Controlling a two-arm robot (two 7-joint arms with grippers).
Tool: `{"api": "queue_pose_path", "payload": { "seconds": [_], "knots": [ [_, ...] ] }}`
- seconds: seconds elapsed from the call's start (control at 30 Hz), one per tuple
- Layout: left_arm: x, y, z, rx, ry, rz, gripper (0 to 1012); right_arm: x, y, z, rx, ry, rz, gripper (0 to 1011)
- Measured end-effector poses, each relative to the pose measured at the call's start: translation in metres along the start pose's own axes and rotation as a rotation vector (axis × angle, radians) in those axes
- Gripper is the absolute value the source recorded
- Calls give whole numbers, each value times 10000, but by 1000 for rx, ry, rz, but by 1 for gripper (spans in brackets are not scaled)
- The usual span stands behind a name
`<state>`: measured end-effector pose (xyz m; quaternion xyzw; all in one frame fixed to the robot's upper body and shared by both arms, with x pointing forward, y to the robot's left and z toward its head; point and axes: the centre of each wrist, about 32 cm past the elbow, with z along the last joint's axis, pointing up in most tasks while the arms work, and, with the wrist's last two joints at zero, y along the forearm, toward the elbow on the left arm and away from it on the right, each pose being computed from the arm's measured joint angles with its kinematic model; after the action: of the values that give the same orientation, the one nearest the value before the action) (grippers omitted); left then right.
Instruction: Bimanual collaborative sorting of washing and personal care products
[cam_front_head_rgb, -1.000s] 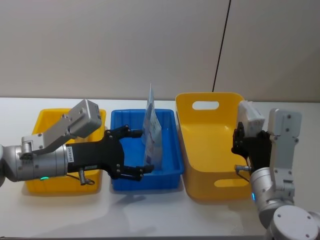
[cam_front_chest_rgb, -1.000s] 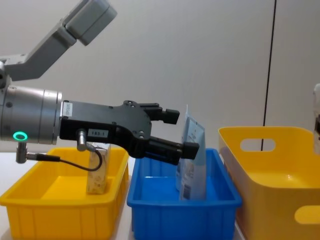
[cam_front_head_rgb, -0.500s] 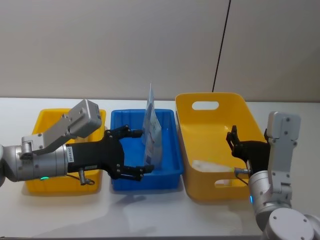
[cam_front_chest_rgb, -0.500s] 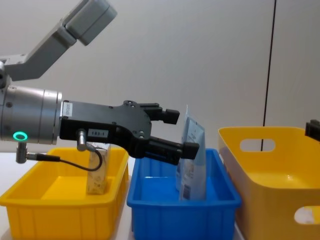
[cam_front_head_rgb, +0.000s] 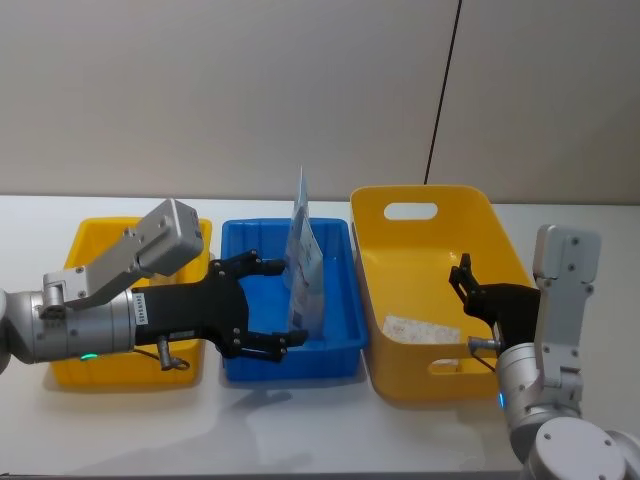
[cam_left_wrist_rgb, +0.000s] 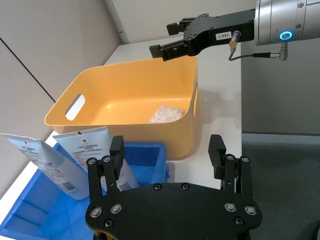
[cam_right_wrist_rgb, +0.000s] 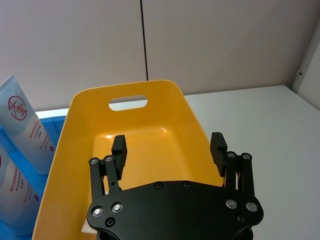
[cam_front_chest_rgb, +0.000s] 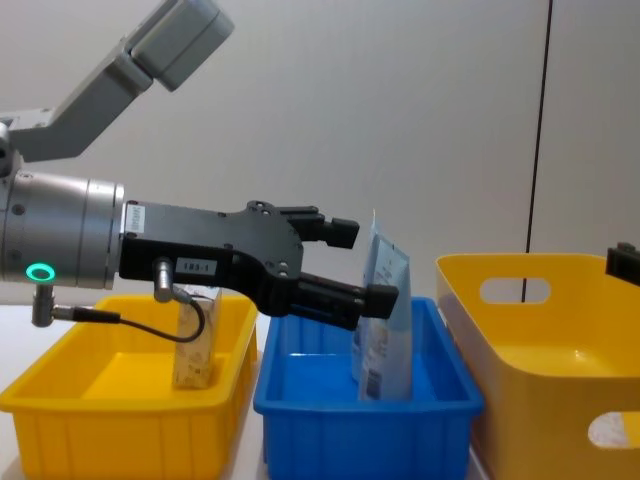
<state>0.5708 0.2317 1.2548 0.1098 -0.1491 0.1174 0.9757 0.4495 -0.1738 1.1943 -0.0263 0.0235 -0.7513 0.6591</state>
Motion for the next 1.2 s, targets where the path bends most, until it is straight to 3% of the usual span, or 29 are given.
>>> {"api": "queue_pose_path", "payload": {
  "seconds": [0.83, 1.2],
  "knots": [
    [0, 0, 0, 0, 0, 0, 1001, -4, -6, -7, -4, 0, -2, 1003],
    [0, 0, 0, 0, 0, 0, 1001, 43, -21, 32, 5, -5, 73, 1003]
  ]
}}
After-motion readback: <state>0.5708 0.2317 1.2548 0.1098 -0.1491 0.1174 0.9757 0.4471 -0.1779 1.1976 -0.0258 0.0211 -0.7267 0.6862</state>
